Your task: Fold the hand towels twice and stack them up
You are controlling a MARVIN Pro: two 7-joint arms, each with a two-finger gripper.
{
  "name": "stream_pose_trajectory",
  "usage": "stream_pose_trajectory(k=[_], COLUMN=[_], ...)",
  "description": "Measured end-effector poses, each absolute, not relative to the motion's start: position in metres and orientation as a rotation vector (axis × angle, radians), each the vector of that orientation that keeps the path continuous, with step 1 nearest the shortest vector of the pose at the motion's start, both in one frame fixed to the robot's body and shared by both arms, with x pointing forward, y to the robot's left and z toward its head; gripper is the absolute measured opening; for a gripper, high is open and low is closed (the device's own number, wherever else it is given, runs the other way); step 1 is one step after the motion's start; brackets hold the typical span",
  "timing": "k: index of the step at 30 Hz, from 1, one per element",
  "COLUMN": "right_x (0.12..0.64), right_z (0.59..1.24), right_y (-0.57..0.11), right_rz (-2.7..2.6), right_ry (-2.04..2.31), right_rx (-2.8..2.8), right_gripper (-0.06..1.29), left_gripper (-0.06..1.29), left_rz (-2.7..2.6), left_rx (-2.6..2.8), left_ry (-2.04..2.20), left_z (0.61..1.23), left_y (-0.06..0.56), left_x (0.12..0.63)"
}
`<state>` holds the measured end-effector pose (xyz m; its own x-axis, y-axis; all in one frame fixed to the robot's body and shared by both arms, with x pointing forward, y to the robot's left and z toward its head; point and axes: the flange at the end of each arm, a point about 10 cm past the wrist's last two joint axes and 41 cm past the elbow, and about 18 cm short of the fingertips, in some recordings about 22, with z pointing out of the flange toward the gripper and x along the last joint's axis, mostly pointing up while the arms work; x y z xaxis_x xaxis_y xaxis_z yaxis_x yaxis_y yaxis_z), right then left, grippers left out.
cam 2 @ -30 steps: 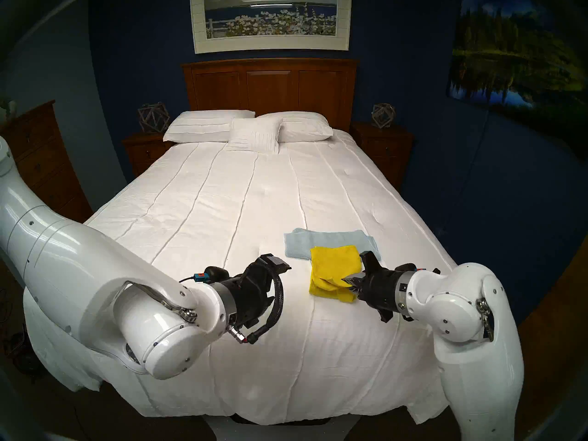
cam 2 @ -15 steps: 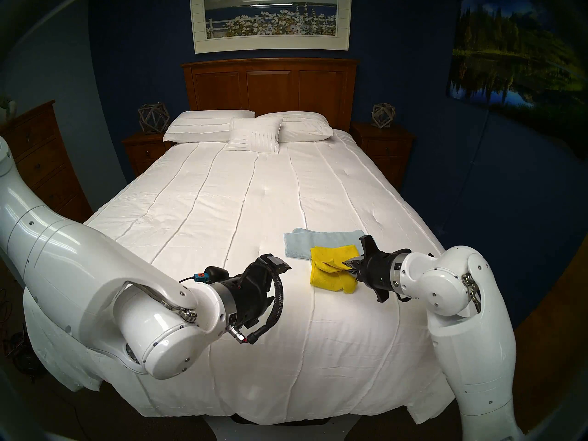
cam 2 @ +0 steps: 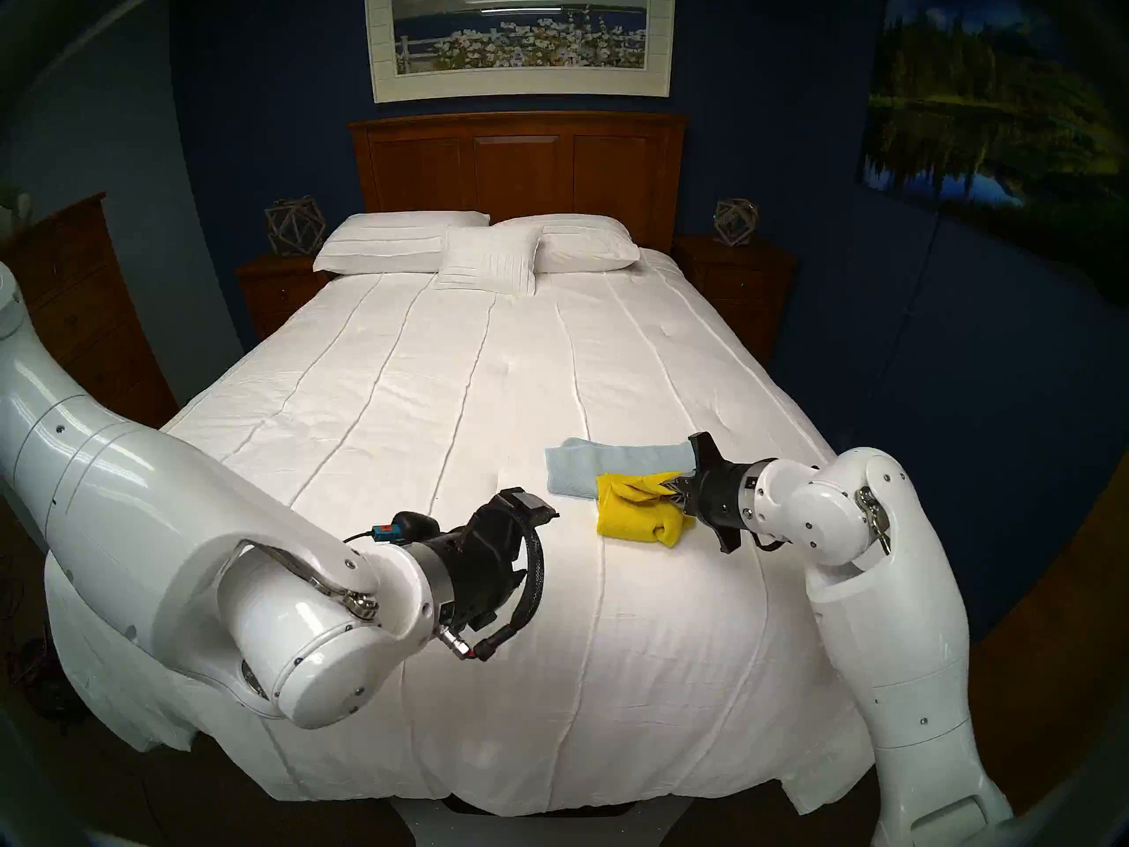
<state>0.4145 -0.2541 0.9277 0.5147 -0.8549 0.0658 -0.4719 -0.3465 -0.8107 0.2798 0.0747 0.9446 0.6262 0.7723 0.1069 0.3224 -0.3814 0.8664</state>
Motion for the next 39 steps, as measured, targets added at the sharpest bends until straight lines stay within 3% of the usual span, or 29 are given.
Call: stream_pose_trajectory(k=[10,14,18,21,24,28,39], right_x=[0.439,0.446,0.446,0.445,0.44,0.434,0.417], right_z=[0.925,0.927,0.933,0.938,0.945,0.948,0.965], right_y=[-0.256,-0.256,-0.258,-0.262,-0.27,-0.276,-0.287], right_rz=[-0.626,-0.599,-0.594,-0.601,-0.622,-0.636,-0.682], right_ry=[1.1,1.101,1.094,1.093,1.092,1.091,1.056], right_rx=[-2.019,-2.048,-2.055,-2.055,-2.056,-2.064,-2.037], right_gripper=[0.0,0.17,0.23,0.46,0.9,1.2,1.2], left_gripper=[1.23,1.23,1.23,1.23,1.23,1.23,1.23], left_rz=[0.644,0.643,0.643,0.643,0.643,0.643,0.642], left_rx=[1.966,1.966,1.966,1.966,1.965,1.965,1.965], left_ry=[0.862,0.863,0.863,0.863,0.863,0.863,0.864], left_z=[0.945,0.945,0.945,0.945,0.945,0.945,0.945], left_y=[0.075,0.075,0.075,0.075,0.075,0.075,0.075], left_x=[0.28,0.28,0.28,0.28,0.28,0.28,0.28])
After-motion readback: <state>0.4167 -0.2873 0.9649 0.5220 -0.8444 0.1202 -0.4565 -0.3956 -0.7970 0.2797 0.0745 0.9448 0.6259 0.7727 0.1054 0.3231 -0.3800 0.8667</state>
